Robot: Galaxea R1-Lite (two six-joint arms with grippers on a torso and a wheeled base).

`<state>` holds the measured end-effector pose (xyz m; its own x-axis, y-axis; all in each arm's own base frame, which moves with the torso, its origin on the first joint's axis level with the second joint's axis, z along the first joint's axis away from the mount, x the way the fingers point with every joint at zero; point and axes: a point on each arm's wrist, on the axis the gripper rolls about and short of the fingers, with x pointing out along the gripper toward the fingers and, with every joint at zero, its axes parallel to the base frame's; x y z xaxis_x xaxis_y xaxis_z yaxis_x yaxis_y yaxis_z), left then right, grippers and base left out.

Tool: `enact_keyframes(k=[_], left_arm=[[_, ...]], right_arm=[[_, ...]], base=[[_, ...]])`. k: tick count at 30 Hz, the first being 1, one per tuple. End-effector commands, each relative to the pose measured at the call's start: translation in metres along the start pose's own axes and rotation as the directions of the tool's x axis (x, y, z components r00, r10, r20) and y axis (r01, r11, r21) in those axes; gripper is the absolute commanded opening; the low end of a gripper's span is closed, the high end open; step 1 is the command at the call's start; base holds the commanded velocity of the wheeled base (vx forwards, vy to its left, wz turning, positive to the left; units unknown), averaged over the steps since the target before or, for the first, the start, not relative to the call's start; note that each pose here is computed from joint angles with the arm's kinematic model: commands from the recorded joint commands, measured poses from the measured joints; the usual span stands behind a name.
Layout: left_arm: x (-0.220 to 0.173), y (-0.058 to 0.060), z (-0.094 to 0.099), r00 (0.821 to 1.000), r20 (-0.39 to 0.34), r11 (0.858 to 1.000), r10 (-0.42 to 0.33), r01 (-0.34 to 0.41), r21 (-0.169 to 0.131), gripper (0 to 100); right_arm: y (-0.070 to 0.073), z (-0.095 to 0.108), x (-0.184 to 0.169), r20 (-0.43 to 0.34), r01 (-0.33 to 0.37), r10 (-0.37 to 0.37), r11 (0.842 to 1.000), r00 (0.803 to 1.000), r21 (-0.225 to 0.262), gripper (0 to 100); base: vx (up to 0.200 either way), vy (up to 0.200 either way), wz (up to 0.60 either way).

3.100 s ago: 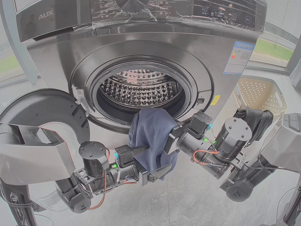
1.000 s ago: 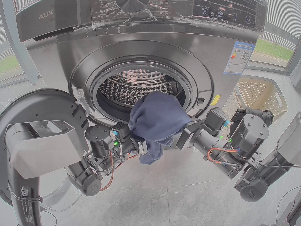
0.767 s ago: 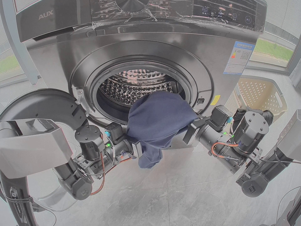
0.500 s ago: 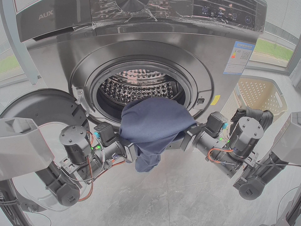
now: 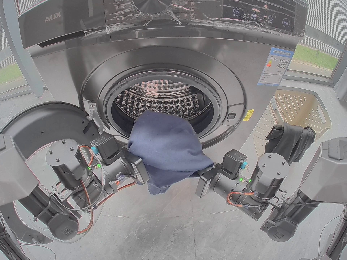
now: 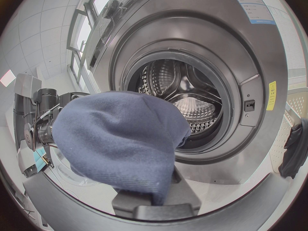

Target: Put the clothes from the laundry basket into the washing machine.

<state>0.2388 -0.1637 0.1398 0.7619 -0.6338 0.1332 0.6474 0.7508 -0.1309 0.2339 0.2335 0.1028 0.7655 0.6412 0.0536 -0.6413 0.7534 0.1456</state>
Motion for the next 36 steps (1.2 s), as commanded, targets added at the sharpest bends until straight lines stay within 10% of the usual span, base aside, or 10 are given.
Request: enact_keyframes(k=[1,2,3,20,36], left_arm=[[-0.001,-0.001,0.004,1.0,0.014,1.0,-0.002,0.002,0.0,0],[-0.002,-0.001,0.004,1.0,0.014,1.0,-0.002,0.002,0.0,0],[-0.002,-0.001,0.004,1.0,0.016,1.0,-0.003,0.003,0.0,0],[-0.023,-0.004,0.009,1.0,0.003,1.0,0.007,-0.007,0.008,0],[-0.038,-0.006,0.008,1.0,-0.024,1.0,0.008,-0.007,0.019,0]], right_arm=[[0.002,-0.001,-0.001,-0.005,-0.004,0.004,1.0,1.0,-0.002,0],[0.002,0.0,-0.001,0.001,-0.005,0.005,1.0,1.0,0.0,0],[0.002,0.001,-0.001,0.003,-0.007,0.007,1.0,1.0,0.004,100],[-0.006,0.022,-0.102,-0.102,-0.135,0.129,0.99,0.986,-0.051,100],[-0.058,0.043,-0.085,0.008,0.082,-0.082,0.994,0.997,-0.067,100]], base=[[0.0,0.0,0.0],[0.0,0.0,0.0],[0.0,0.0,0.0],[0.0,0.0,0.0],[0.0,0.0,0.0]])
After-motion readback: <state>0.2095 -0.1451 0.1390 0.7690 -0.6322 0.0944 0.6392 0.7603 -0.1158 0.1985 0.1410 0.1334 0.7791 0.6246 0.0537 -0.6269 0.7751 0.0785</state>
